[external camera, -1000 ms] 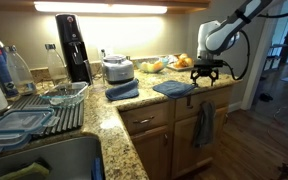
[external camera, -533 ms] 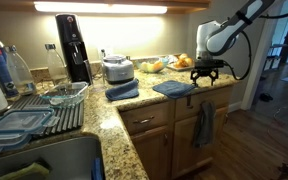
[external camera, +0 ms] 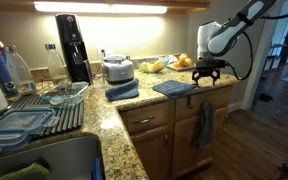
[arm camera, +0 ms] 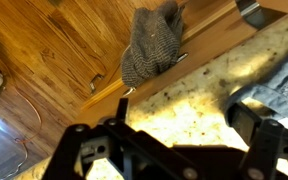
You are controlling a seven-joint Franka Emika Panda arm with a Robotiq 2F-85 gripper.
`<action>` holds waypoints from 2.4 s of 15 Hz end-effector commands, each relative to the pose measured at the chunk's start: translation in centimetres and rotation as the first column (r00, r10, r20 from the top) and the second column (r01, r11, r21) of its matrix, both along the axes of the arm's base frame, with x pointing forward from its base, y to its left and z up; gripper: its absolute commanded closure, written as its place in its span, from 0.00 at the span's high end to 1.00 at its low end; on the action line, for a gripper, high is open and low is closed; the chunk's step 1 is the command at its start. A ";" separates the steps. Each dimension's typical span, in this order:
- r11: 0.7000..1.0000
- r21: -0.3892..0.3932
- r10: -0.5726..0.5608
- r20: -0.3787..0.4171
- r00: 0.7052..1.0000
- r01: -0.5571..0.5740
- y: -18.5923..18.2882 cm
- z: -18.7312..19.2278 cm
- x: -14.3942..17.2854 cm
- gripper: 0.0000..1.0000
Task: Hang the the towel on the hook
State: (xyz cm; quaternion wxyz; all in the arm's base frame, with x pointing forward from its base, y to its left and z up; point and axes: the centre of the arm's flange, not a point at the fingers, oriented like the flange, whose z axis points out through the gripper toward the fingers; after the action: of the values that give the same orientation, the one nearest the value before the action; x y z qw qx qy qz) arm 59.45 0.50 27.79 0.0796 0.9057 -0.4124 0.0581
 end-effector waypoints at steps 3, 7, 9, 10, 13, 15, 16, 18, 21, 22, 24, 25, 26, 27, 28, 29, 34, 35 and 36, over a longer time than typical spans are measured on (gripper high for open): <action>1.000 -0.022 0.005 -0.042 0.999 -0.006 0.4 0.0 0.0 1.00; 0.999 -0.042 0.025 -0.059 0.998 -0.027 1.5 0.2 0.6 0.59; 0.998 -0.044 0.039 -0.057 0.998 -0.042 2.0 0.4 0.9 0.45; 0.998 -0.043 0.041 -0.053 0.998 -0.043 2.1 0.4 1.0 0.39; 0.998 -0.038 0.042 -0.043 0.998 -0.044 2.4 0.3 1.4 0.20; 0.998 -0.038 0.045 -0.036 0.998 -0.046 2.5 0.4 1.7 0.10; 0.998 -0.039 0.046 -0.035 0.998 -0.047 2.5 0.3 1.7 0.07; 0.998 -0.039 0.046 -0.036 0.998 -0.048 2.5 0.2 1.8 0.03; 0.998 -0.036 0.045 -0.034 0.998 -0.046 2.4 0.2 2.0 0.05; 0.998 -0.037 0.047 -0.033 0.998 -0.048 2.4 0.2 2.0 0.07; 0.997 -0.044 0.061 -0.027 0.998 -0.062 2.5 0.6 2.0 0.06; 0.997 -0.048 0.067 -0.028 0.997 -0.068 2.7 1.1 1.9 0.05; 0.996 -0.053 0.074 -0.025 0.997 -0.075 2.8 1.7 1.8 0.04; 0.995 -0.042 0.090 -0.022 0.996 -0.091 3.0 2.4 1.6 0.04; 0.994 -0.041 0.103 -0.010 0.995 -0.104 3.2 3.1 1.5 0.04; 0.993 -0.021 0.116 -0.002 0.993 -0.116 3.3 3.9 1.4 0.04; 0.977 0.014 0.211 0.058 0.976 -0.212 4.1 9.4 0.1 0.06; 0.972 0.004 0.233 0.073 0.970 -0.234 4.3 10.8 -0.4 0.05; 0.966 -0.003 0.258 0.083 0.963 -0.258 4.5 12.1 -0.8 0.05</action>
State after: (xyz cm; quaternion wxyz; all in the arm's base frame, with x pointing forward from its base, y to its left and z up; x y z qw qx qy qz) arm 61.54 5.11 35.51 0.0581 0.9404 -0.3200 0.0992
